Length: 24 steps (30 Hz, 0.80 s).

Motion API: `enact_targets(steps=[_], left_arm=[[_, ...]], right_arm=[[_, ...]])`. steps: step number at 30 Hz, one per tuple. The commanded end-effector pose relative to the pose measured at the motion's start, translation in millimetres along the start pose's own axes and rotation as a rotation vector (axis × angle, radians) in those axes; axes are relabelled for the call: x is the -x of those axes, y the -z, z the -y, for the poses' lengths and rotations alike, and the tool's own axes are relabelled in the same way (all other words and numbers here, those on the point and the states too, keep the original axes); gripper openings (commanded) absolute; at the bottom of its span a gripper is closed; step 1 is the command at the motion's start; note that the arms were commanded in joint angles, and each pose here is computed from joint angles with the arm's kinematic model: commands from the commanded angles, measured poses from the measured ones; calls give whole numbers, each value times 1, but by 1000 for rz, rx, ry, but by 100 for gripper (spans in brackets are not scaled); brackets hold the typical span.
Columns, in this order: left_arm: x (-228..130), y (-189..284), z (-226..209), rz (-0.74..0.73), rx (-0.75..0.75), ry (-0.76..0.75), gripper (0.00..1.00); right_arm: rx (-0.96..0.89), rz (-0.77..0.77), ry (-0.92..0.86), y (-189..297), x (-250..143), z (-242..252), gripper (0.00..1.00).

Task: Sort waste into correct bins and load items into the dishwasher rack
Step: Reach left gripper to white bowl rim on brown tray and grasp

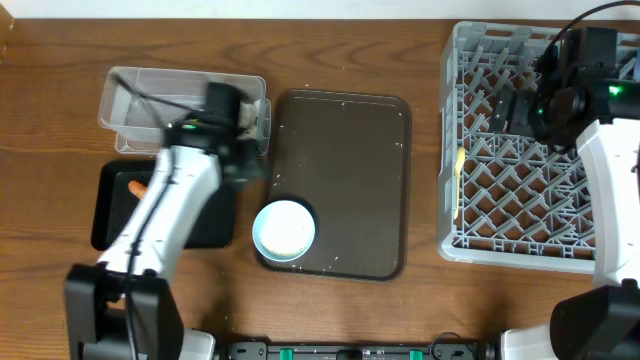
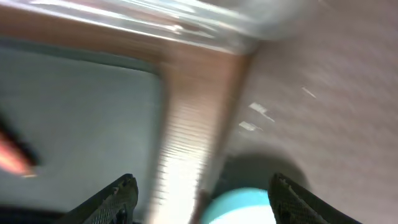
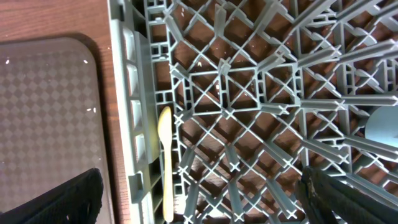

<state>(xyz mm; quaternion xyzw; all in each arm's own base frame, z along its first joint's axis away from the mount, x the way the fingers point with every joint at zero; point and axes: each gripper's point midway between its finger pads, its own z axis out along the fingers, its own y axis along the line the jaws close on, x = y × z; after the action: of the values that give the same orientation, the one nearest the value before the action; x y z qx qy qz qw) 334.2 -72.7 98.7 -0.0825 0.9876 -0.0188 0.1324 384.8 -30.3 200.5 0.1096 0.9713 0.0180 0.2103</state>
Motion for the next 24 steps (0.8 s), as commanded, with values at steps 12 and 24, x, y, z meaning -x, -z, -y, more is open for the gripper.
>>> enact_targets(steps=[12,24], left_arm=[[-78,-34,90,-162,-11,-344,68],[-107,-50,105,-223,20,-377,45]], right_arm=[[7,-1,6,1,0,-1,98],[7,-2,5,1,0,-1,97]])
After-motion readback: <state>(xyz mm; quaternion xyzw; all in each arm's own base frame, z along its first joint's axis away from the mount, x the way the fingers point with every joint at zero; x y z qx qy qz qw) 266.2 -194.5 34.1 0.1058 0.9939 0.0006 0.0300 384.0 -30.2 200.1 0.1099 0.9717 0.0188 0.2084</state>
